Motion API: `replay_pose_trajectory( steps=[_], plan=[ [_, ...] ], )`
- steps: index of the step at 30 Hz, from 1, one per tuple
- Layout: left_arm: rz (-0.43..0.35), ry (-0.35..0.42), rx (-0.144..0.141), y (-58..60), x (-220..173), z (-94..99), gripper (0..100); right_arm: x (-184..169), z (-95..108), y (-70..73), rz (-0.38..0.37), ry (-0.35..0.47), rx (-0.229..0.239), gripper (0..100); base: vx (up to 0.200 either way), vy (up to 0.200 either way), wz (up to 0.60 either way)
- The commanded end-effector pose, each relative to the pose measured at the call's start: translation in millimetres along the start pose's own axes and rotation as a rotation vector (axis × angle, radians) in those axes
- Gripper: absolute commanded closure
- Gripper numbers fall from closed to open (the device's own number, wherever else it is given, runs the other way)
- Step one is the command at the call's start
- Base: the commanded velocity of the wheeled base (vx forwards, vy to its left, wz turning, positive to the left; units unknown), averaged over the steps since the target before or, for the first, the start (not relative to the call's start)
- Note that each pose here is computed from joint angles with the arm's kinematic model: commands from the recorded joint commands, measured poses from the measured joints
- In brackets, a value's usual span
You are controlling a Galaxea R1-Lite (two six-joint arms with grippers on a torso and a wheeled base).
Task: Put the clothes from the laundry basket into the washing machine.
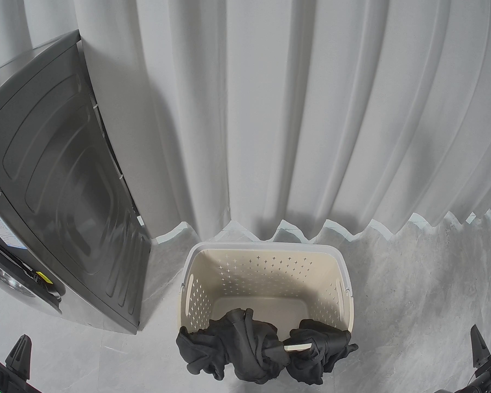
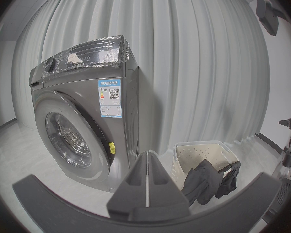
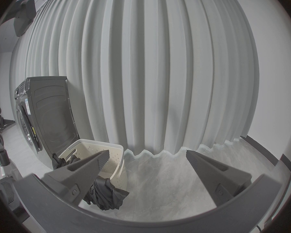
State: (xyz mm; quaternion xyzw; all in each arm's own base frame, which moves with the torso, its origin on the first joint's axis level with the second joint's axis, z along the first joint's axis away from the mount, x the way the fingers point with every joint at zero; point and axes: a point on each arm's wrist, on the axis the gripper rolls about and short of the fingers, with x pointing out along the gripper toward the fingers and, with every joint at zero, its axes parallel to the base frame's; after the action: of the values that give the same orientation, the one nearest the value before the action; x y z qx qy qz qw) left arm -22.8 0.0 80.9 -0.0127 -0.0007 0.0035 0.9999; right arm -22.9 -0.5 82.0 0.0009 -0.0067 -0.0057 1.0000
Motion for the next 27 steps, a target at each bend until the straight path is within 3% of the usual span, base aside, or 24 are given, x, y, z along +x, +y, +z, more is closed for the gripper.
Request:
replay_pose_trajectory(
  steps=[1, 3, 15, 24, 27],
  plan=[
    [0.001, -0.002, 0.001, 0.1, -0.2, -4.8, 100, 0.0, -5.2, 0.0, -0.001, 0.001, 0.0, 0, 0.2, 0.0, 0.0],
    [0.001, -0.002, 0.001, 0.1, -0.2, -4.8, 100, 0.0, -5.2, 0.0, 0.001, 0.001, 0.0, 0, 0.2, 0.0, 0.0],
    [0.001, -0.002, -0.001, 0.1, -0.2, -4.8, 100, 0.0, -5.2, 0.0, 0.001, 0.001, 0.0, 0, 0.0, 0.0, 0.0],
    [0.001, -0.002, 0.001, 0.1, -0.2, -4.8, 100, 0.0, -5.2, 0.0, -0.001, 0.001, 0.0, 0, 0.2, 0.0, 0.0],
    [0.001, -0.002, 0.001, 0.1, -0.2, -4.8, 100, 0.0, -5.2, 0.0, 0.001, 0.001, 0.0, 0, 0.0, 0.0, 0.0]
  ],
)
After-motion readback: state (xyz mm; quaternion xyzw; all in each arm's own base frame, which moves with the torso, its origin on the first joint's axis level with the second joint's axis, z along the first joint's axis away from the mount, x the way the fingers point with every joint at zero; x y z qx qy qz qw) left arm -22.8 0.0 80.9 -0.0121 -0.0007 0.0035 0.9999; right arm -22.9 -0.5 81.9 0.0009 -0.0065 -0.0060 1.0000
